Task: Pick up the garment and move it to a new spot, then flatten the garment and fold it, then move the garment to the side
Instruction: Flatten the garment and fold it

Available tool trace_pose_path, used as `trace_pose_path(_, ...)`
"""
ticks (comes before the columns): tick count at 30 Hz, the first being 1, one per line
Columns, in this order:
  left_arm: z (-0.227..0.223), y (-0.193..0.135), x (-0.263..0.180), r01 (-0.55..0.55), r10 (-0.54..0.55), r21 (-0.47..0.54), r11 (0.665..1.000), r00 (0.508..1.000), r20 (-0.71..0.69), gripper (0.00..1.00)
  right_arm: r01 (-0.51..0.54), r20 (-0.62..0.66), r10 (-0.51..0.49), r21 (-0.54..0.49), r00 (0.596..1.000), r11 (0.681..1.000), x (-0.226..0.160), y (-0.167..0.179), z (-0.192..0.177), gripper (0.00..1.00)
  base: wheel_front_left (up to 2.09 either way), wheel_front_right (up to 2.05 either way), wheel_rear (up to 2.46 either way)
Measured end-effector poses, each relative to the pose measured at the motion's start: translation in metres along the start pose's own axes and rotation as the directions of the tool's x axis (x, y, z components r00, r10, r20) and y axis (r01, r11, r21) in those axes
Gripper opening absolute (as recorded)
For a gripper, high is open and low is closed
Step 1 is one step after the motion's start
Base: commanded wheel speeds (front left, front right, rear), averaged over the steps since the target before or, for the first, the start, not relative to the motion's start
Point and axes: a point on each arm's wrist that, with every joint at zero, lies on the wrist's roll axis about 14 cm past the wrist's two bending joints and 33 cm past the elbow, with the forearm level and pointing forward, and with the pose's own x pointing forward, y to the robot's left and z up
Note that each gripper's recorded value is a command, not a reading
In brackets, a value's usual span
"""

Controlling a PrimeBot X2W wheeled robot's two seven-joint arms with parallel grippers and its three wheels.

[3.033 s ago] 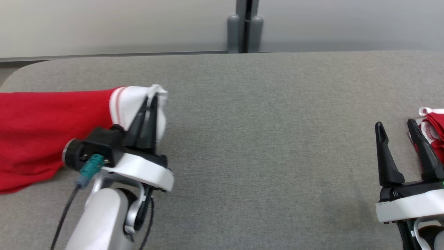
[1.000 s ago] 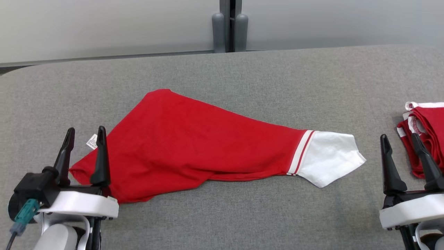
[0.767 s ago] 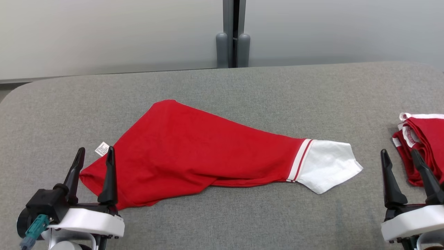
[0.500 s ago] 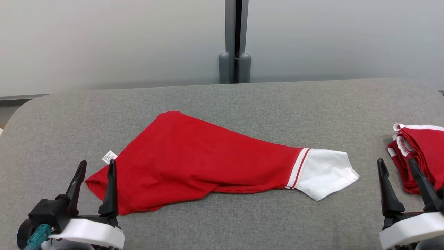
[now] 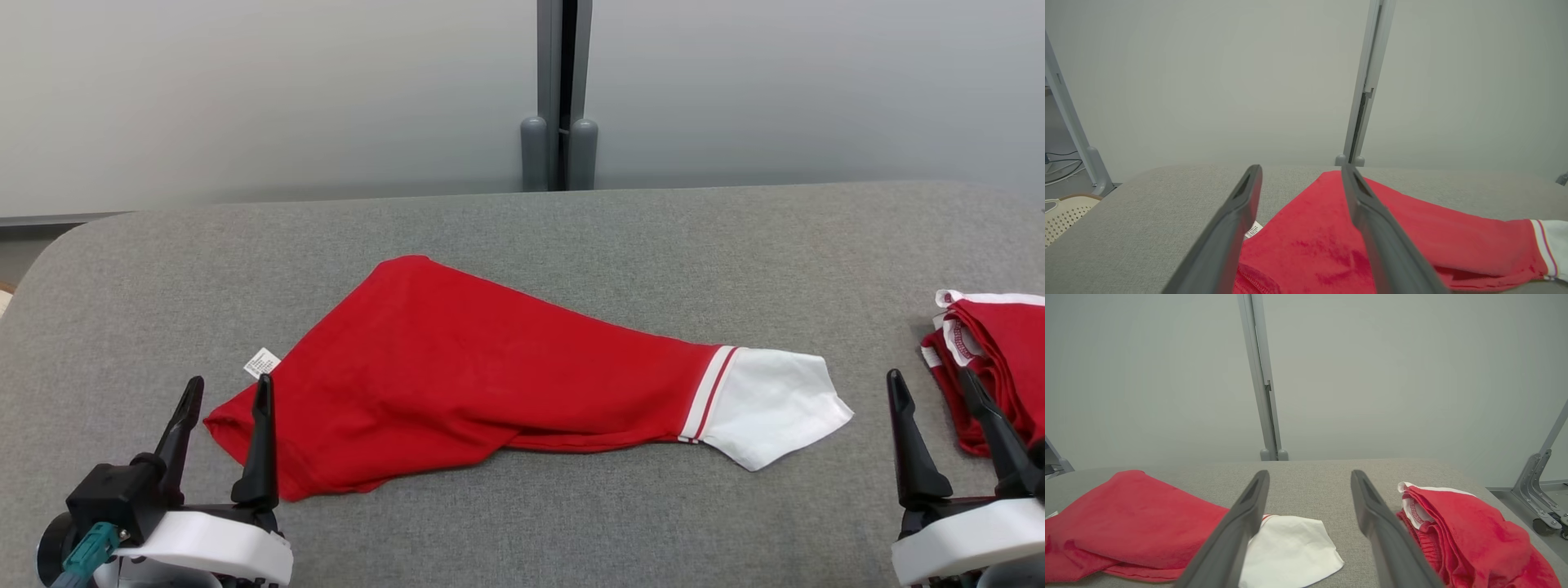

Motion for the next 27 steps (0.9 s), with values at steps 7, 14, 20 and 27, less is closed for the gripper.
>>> trace_pose_path(7, -0.038, 0.003, 0.0, -0.01, 0.008, -0.011, 1.0, 0.99, -0.144, 1.0, -0.011, -0.013, 0.011, 0.008, 1.0, 1.0, 0.007, 0.003, -0.005, 1.0, 0.0, 0.0, 0.0)
trace_pose_path(14, -0.111, -0.002, -0.004, -0.036, 0.005, -0.077, 0.996, 0.928, -0.372, 1.0, -0.01, -0.047, 0.011, 0.027, 0.999, 1.0, 0.018, 0.002, -0.018, 1.0, 0.0, 0.0, 0.0)
trace_pose_path(20, -0.147, 0.004, -0.005, -0.088, 0.036, -0.091, 0.992, 0.884, -0.465, 0.7, 0.01, -0.077, -0.008, 0.033, 0.997, 0.999, 0.024, -0.006, -0.03, 1.0, 0.0, 0.0, 0.0)
trace_pose_path(27, -0.135, 0.004, 0.02, -0.054, 0.017, -0.088, 0.995, 0.925, -0.379, 0.0, 0.012, -0.088, -0.009, 0.041, 0.996, 0.999, 0.033, -0.008, -0.036, 1.0, 0.0, 0.0, 0.0)
